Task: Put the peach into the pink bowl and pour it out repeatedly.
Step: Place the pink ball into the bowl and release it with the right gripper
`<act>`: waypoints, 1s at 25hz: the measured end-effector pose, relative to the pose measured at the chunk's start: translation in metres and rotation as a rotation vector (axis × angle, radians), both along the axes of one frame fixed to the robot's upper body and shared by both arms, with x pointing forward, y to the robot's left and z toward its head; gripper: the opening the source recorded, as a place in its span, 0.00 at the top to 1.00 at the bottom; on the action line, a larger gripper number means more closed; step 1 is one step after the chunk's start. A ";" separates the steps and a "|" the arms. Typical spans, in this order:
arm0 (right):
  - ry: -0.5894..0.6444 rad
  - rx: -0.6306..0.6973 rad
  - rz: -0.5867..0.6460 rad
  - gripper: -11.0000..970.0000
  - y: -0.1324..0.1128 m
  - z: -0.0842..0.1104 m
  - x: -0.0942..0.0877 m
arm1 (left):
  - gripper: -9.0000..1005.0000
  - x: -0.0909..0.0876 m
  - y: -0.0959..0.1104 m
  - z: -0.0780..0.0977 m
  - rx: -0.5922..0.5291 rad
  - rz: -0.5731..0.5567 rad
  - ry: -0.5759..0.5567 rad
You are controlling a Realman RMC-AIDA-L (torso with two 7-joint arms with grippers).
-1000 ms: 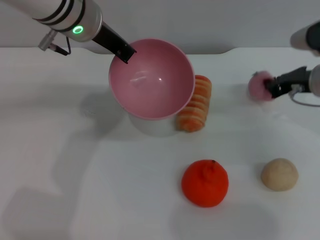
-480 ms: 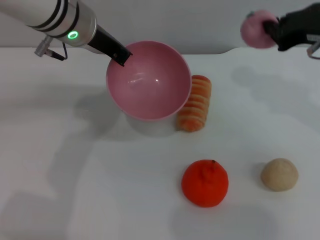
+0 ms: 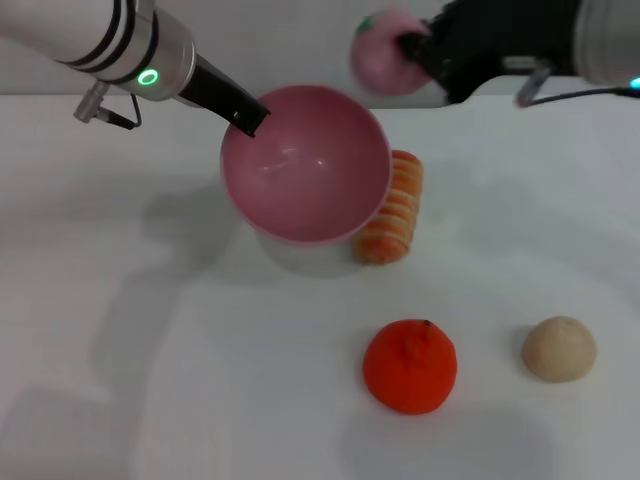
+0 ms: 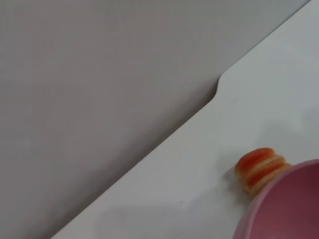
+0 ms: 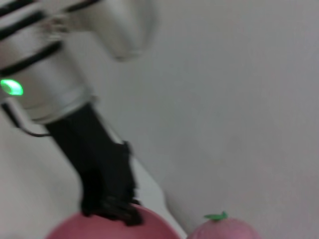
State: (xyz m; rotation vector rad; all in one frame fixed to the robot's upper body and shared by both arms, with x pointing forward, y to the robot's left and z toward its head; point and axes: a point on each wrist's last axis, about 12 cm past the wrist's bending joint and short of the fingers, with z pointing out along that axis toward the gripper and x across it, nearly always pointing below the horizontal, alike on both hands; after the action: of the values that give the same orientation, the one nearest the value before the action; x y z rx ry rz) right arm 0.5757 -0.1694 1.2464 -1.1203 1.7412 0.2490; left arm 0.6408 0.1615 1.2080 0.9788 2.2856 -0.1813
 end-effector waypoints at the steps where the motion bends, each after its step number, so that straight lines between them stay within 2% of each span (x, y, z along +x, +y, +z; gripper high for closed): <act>1: 0.008 -0.011 0.027 0.96 0.008 -0.003 0.000 | 0.95 0.000 -0.001 0.000 -0.003 -0.003 0.001; 5: 0.043 -0.051 0.107 0.93 0.034 -0.019 -0.001 | 0.95 -0.002 -0.007 -0.001 -0.008 -0.022 0.003; 10: 0.057 -0.063 0.124 0.90 0.043 -0.029 0.001 | 0.94 -0.002 -0.008 -0.001 -0.009 -0.025 0.000; 23: 0.060 -0.060 0.117 0.80 0.042 -0.030 0.001 | 0.95 -0.001 -0.007 -0.001 -0.011 -0.021 -0.008; 25: 0.057 -0.053 0.105 0.73 0.038 -0.029 0.001 | 0.95 -0.001 -0.006 -0.002 -0.011 -0.019 -0.007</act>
State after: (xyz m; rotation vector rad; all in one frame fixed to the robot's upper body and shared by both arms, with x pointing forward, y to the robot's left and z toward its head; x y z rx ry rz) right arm 0.5768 -0.1311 1.2173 -1.2561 1.7496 0.3032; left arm 0.6398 0.1557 1.2065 0.9948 2.2672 -0.1974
